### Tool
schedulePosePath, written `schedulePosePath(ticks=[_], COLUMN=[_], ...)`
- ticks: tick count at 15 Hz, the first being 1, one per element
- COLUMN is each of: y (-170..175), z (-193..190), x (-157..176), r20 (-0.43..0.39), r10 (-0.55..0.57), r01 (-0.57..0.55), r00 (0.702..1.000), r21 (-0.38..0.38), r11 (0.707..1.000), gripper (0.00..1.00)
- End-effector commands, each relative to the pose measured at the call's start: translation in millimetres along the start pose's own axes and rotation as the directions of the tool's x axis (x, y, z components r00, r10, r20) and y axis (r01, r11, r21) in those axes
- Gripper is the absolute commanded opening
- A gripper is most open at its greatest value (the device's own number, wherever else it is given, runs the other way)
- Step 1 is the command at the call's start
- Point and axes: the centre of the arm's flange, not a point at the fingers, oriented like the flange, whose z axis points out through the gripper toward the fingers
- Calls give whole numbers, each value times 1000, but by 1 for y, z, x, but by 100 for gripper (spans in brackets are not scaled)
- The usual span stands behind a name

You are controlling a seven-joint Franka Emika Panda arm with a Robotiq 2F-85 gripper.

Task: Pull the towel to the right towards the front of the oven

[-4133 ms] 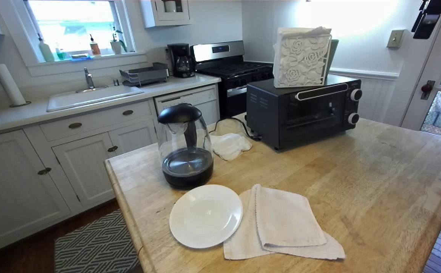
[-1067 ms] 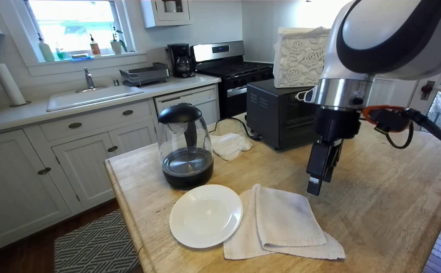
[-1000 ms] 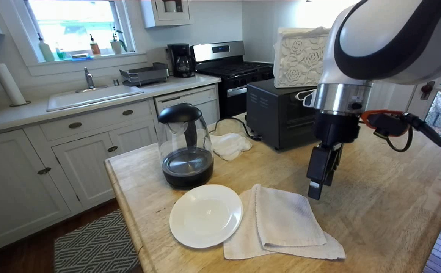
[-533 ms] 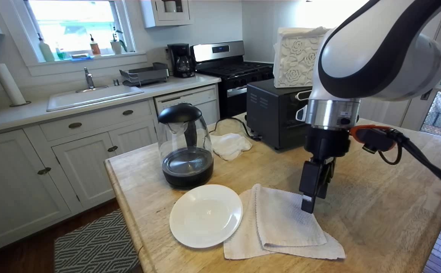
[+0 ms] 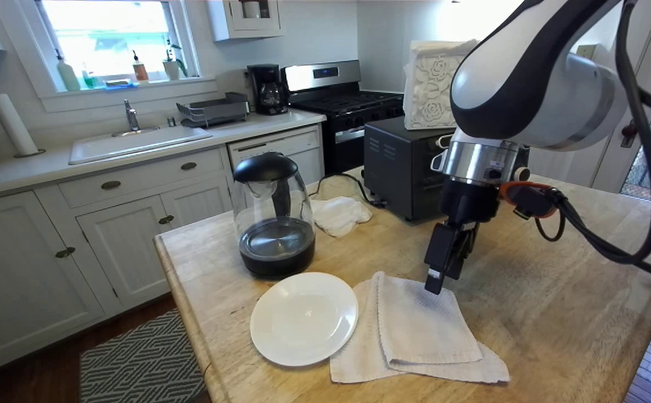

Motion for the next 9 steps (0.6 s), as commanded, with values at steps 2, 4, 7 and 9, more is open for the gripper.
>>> schedulePosePath(ticks=[2,4,7,9], y=[14,18,20,19], z=[16,22,32,34], x=[16,18,18,19], r20=[-14,2,33,47], r10=[-13,-11,-31,-37], r01=[14,11,26,30], r00=[1000,1000,999,998], r21=[83,106,118,139], r11=[996,994,993,990], gripper=[100,87,61,46])
